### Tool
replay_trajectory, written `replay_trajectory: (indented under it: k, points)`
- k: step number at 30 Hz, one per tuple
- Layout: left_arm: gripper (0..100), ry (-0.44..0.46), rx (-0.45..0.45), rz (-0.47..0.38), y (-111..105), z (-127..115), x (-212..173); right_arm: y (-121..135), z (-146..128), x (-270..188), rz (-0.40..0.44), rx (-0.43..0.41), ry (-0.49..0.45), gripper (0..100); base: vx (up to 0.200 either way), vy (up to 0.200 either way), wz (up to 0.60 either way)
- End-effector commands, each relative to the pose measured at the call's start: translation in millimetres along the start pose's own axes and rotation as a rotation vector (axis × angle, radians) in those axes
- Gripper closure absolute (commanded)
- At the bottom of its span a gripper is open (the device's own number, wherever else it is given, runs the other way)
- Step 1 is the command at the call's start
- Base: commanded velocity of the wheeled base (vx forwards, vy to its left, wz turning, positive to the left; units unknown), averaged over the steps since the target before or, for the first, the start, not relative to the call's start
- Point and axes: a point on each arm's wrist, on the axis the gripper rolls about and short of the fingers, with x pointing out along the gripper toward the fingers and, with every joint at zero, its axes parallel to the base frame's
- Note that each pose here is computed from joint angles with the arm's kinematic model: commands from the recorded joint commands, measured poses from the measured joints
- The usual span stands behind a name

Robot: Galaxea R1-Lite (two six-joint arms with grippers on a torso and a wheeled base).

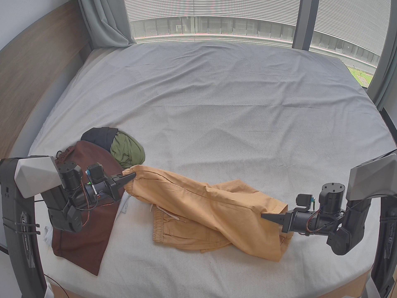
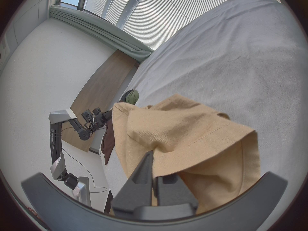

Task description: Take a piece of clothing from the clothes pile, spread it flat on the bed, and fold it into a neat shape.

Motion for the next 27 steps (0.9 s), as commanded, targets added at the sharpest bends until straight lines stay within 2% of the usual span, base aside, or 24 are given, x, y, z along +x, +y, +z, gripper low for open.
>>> replay_trajectory:
  k: [1,7,23,24,27]
  points:
    - [100,-0.003,0.003,0.0,0,0,0,8,20,-13,0.009,-0.015,-0.076,100,0.0,0.0,0.0]
    - [100,-0.004,0.004,0.002,1,1,0,16,38,-29,0.017,0.025,-0.148,100,0.0,0.0,0.0]
    - [100,0.0,0.002,-0.001,0,-1,0,16,30,-31,0.045,0.041,-0.099,100,0.0,0.0,0.0]
    - [100,-0.001,0.003,-0.001,0,0,1,17,30,-30,0.051,0.039,-0.097,0,0.0,0.0,0.0]
    - [100,-0.002,0.001,0.0,1,0,0,17,22,-19,0.064,0.047,-0.06,0,0.0,0.0,0.0]
